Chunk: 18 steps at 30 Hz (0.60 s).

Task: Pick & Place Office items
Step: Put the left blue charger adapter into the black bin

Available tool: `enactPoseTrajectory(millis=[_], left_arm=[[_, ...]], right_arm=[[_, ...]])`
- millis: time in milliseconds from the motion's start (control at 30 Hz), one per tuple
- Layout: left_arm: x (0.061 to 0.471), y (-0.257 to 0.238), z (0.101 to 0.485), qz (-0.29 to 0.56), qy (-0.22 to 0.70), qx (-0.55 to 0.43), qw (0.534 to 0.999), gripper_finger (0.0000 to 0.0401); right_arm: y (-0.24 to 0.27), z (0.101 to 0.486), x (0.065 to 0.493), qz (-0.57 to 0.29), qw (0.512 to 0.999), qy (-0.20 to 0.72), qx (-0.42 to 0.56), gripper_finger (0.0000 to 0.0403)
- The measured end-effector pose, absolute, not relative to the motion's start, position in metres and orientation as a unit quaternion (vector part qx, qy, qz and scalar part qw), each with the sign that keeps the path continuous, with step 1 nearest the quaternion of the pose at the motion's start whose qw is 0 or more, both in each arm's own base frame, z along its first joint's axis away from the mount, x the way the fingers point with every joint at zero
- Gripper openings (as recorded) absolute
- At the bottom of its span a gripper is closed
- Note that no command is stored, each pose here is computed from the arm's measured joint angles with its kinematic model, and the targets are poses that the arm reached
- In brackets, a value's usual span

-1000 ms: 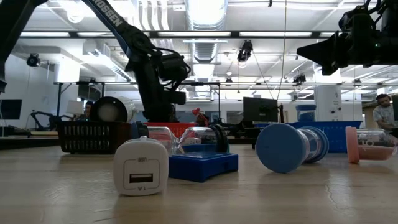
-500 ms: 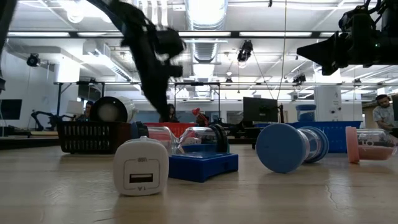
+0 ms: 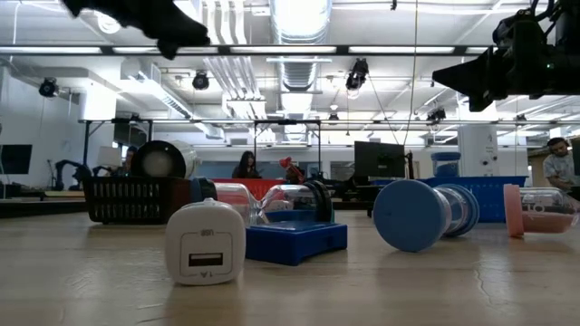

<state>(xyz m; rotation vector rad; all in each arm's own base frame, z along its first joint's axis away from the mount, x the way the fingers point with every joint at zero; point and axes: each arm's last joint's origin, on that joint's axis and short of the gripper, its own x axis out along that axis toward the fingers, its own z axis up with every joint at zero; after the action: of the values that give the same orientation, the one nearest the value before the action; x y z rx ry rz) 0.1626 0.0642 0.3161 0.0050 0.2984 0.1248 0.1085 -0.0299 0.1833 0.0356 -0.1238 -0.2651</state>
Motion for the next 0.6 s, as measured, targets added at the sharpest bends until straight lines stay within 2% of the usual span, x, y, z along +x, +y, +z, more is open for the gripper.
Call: enactPoseTrajectory(millis=[100, 133, 300, 600], left_arm=[[0.142, 0.055, 0.305, 0.065, 0.089, 0.017, 0.994, 0.003], [0.136, 0.052, 0.3, 0.066, 0.077, 0.018, 0.995, 0.0015], [0.123, 0.046, 0.269, 0.059, 0.046, 0.002, 0.997, 0.0005], [0.123, 0.043, 0.211, 0.019, 0.027, -0.012, 0.999, 0.0002]], right_arm=[[-0.03, 0.183, 0.109, -0.132, 0.989, -0.062, 0.018, 0.0013], [-0.03, 0.183, 0.109, -0.132, 0.989, -0.062, 0.018, 0.0013], [-0.03, 0.183, 0.109, -0.132, 0.989, -0.062, 0.016, 0.0013], [-0.03, 0.183, 0.109, -0.133, 0.989, -0.062, 0.015, 0.0013]])
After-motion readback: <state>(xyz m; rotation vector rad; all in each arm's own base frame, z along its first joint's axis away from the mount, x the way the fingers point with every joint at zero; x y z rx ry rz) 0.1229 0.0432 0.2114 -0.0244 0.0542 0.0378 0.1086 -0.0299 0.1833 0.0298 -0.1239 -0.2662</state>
